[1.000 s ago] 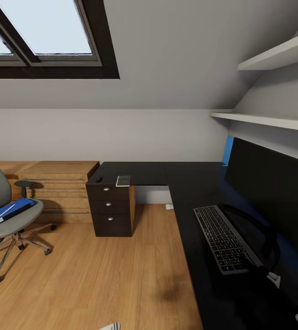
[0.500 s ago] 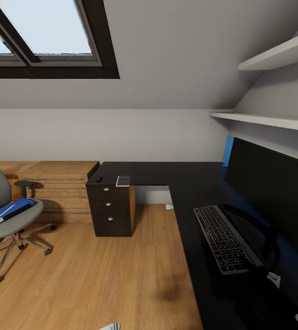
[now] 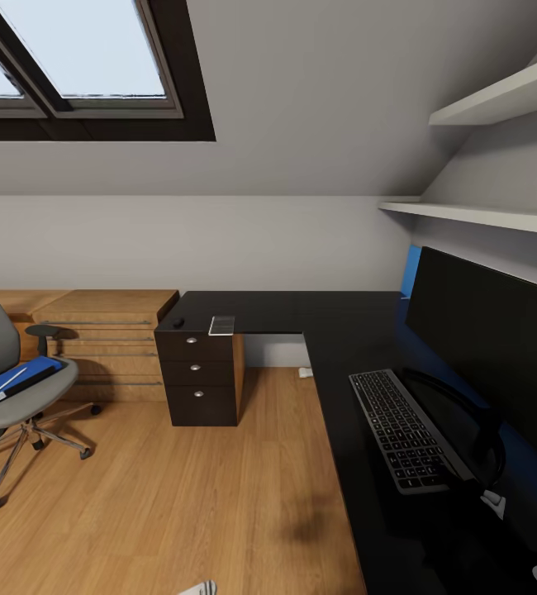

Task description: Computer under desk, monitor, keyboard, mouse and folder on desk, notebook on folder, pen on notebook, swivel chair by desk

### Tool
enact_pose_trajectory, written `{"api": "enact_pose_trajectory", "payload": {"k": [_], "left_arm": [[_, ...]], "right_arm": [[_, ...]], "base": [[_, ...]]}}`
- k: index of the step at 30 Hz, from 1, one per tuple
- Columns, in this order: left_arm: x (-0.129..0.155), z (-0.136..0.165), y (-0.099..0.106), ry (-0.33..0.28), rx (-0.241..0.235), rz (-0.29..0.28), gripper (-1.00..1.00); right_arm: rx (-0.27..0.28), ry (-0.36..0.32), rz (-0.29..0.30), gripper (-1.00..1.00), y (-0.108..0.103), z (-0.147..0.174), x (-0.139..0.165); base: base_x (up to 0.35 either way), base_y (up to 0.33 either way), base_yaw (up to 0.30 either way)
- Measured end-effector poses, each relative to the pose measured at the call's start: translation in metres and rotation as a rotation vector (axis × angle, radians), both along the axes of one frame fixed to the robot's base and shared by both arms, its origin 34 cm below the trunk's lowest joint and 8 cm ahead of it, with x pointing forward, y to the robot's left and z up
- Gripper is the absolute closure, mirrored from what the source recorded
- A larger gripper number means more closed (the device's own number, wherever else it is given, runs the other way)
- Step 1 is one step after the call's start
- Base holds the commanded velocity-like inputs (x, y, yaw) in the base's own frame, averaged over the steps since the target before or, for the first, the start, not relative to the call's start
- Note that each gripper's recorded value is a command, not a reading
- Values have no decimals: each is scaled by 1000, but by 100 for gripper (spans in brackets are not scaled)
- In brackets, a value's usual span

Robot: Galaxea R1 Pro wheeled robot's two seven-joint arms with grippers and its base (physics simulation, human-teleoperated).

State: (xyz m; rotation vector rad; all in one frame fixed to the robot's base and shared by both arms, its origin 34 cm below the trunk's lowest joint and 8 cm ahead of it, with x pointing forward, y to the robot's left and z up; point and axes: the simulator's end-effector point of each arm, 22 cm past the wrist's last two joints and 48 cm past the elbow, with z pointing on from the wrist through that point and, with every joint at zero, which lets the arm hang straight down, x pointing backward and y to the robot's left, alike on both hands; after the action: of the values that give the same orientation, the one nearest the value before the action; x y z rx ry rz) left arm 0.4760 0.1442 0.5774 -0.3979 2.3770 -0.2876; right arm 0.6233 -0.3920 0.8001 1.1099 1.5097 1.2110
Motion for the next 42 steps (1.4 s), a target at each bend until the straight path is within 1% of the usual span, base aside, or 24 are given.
{"api": "enact_pose_trajectory", "payload": {"k": [14, 15, 16, 42], "left_arm": [[0, 0, 0, 1, 0, 0, -100], [0, 0, 0, 1, 1, 0, -100], [0, 0, 0, 1, 1, 1, -100], [0, 0, 0, -1, 1, 0, -100]], "right_arm": [[1, 0, 0, 100, 0, 0, 0], [1, 0, 0, -100, 0, 0, 0], [-47, 108, -2, -100, -2, -26, -5], [-48, 109, -3, -100, -2, -26, -5]], "base": [[0, 0, 0], [0, 0, 0], [0, 0, 0], [0, 0, 0]]}}
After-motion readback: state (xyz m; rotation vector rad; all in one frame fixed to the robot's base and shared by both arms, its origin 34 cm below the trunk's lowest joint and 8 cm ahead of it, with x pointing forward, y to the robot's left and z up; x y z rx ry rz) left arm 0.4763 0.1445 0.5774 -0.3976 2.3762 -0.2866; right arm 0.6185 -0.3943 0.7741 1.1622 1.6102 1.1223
